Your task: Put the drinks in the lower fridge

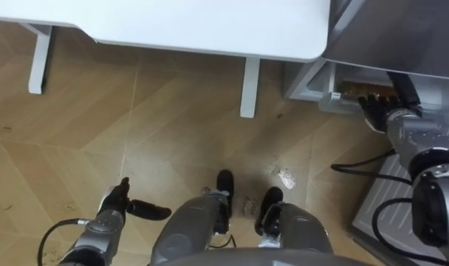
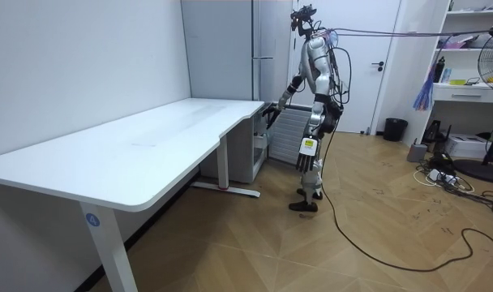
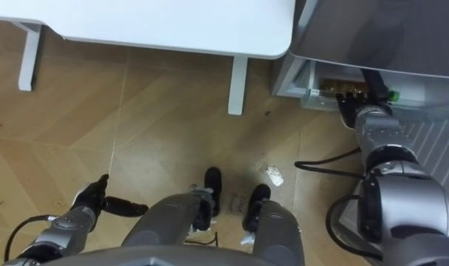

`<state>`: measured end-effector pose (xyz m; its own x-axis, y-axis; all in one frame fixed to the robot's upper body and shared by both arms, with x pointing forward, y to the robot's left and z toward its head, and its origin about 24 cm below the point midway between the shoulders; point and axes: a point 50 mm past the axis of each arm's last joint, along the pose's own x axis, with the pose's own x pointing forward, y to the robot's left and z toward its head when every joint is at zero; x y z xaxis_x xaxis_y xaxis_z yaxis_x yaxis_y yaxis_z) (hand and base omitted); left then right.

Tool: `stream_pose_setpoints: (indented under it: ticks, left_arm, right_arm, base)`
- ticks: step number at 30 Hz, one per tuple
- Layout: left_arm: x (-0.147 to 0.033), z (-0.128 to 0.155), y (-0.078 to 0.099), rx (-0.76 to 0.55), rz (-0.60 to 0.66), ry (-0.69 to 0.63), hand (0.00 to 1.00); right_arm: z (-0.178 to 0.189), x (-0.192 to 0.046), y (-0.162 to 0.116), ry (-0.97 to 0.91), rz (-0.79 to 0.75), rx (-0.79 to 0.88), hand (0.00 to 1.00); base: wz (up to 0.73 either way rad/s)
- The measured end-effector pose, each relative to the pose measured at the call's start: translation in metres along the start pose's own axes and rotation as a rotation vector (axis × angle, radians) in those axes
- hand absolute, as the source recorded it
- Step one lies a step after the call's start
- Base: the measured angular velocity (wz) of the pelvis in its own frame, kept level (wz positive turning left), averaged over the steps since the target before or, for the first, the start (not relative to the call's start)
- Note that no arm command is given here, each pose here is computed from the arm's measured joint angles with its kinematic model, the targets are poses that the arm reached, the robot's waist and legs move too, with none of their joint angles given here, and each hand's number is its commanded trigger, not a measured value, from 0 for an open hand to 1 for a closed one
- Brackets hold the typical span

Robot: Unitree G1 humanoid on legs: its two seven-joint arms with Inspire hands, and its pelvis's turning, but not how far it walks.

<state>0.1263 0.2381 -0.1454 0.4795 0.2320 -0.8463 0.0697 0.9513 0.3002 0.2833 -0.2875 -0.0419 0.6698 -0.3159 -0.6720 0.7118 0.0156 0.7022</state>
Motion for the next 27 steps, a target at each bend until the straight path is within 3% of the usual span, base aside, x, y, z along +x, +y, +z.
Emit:
stream_pose_setpoints:
  ticks: [19, 24, 27]
  left_arm:
    - [0.000, -0.005, 0.001, -0.004, 0.000, 0.019, 0.00]
    - [0.000, -0.005, 0.001, -0.004, -0.008, 0.021, 0.00]
    - [-0.001, -0.007, 0.001, -0.004, -0.008, 0.028, 0.00]
  right_arm:
    - [0.003, 0.000, -0.011, -0.023, -0.007, -0.046, 0.00]
    - [0.004, 0.000, -0.021, -0.015, 0.003, -0.083, 0.00]
    - [0.008, -0.003, -0.043, -0.017, -0.001, -0.097, 0.00]
  base:
    - [0.02]
    - [0.03]
    - [0.07]
